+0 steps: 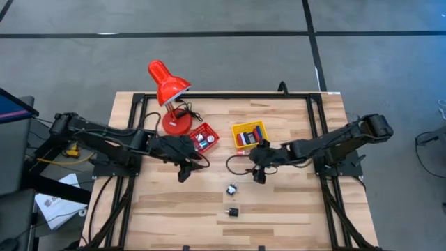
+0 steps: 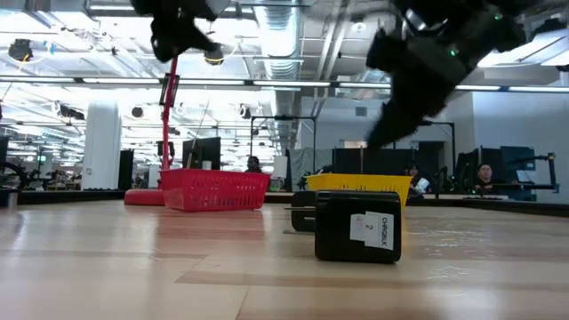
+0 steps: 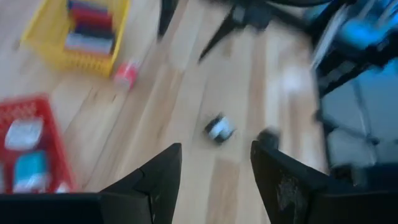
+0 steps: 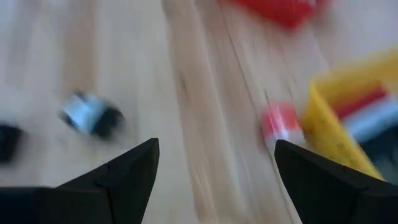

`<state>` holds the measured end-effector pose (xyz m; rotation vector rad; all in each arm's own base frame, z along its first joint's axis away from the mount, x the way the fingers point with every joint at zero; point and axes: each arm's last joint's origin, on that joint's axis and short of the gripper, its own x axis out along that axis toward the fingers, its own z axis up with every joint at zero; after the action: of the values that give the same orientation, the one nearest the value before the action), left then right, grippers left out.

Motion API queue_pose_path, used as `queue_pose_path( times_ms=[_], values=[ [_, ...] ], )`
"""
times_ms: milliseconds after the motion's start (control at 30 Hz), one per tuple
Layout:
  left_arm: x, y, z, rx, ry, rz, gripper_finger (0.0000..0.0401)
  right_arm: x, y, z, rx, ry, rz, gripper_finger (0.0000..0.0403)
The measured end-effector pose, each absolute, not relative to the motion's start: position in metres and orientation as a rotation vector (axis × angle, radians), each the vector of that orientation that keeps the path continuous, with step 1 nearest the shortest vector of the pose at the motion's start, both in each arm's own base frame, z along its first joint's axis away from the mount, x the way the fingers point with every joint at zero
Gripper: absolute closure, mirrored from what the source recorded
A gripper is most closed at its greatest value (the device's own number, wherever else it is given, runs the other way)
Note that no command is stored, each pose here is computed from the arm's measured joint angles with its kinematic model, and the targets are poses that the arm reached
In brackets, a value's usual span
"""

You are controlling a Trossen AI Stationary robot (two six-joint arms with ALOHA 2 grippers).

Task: Pick & Place Office items
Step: Put the pink charger adapter into the red bin

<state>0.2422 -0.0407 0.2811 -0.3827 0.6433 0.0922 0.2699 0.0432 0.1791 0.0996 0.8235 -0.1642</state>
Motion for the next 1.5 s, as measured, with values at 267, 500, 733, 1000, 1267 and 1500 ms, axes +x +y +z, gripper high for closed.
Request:
queue_pose_path(
  times_ms=[267, 500, 733, 1000, 1267, 1500],
  values=[
    [0.245, -0.041, 0.307, -0.357, 0.399, 0.035, 0.0214, 0.277, 0.043, 0.172, -0.013, 0.681, -0.098, 0.009],
    [0.246, -0.041, 0.308, -0.357, 0.391, 0.033, 0.0213, 0.28, 0.035, 0.151, -0.035, 0.784, -0.154, 0.009],
    [0.247, -0.041, 0.308, -0.353, 0.381, 0.056, 0.0213, 0.289, 0.013, 0.137, 0.007, 0.808, -0.232, 0.009],
    [0.248, -0.041, 0.306, -0.35, 0.391, 0.06, 0.0215, 0.295, -0.003, 0.121, 0.083, 0.829, -0.181, 0.009],
    [0.248, -0.041, 0.306, -0.35, 0.393, 0.06, 0.0213, 0.297, -0.003, 0.112, 0.062, 0.849, -0.17, 0.0115],
    [0.247, -0.041, 0.306, -0.349, 0.396, 0.061, 0.0213, 0.299, 0.0, 0.113, 0.045, 0.834, -0.162, 0.0154]
  ],
)
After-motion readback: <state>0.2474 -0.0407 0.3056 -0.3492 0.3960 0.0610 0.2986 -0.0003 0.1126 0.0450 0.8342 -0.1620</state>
